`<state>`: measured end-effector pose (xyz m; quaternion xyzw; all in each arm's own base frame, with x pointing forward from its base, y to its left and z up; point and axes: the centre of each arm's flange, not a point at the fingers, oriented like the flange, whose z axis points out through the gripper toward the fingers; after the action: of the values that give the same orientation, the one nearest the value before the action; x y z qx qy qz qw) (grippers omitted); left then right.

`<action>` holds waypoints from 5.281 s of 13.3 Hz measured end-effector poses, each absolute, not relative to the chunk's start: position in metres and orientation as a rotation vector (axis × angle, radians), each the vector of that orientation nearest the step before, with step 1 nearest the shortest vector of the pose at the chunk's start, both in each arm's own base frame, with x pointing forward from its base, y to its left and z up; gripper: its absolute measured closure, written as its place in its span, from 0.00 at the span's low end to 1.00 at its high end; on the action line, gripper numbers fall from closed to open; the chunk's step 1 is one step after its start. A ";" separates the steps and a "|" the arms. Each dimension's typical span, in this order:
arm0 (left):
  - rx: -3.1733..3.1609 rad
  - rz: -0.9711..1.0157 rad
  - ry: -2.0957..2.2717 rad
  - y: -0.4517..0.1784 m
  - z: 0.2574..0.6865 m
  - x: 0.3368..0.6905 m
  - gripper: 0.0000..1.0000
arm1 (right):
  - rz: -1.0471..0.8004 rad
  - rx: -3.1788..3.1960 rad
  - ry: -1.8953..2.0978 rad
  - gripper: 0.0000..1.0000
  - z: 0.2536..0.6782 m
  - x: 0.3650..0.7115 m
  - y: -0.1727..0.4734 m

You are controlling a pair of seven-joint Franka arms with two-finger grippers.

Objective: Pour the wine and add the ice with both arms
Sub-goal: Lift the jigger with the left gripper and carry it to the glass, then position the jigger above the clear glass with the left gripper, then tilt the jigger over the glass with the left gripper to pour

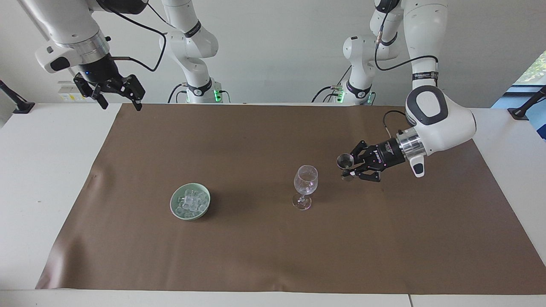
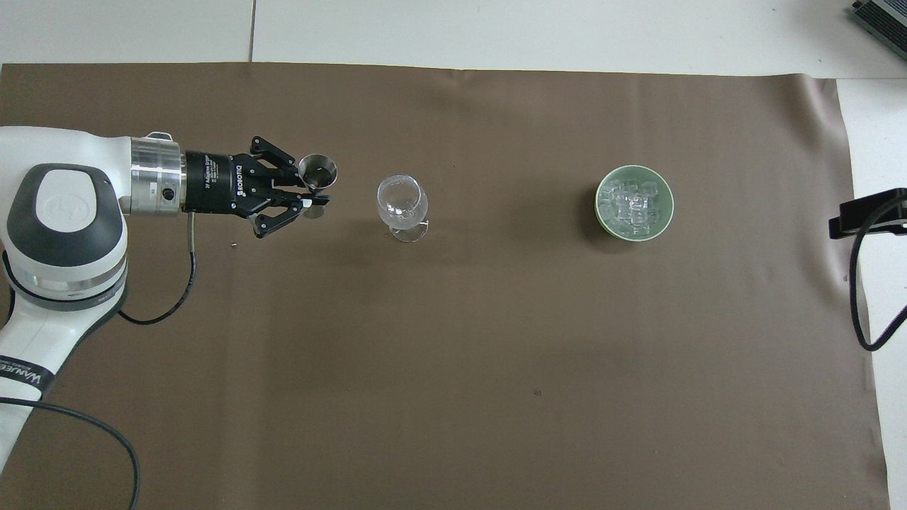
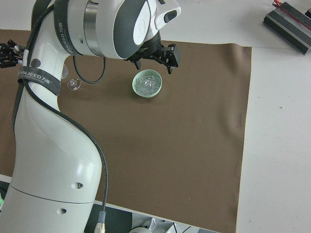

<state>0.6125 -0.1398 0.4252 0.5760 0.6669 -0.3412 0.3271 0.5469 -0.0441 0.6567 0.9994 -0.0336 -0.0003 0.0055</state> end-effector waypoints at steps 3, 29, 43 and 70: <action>1.514 -0.855 1.785 -0.154 0.425 0.612 0.79 | -0.001 3.129 -0.105 0.00 0.657 0.547 -0.044; 1.691 -0.474 1.820 -0.207 0.444 0.612 0.79 | -0.001 3.129 -0.105 0.00 0.657 0.547 -0.044; 1.852 -0.256 1.739 -0.226 0.457 0.610 0.79 | -0.001 3.129 -0.105 0.00 0.657 0.547 -0.044; 2.113 0.041 1.564 -0.257 0.469 0.602 0.79 | -0.001 3.129 -0.105 0.00 0.657 0.547 -0.044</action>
<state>0.6021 -0.2570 0.4694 0.7774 0.5753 0.0151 0.2537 0.5469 -0.0441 0.6567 0.9994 -0.0336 -0.0003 0.0055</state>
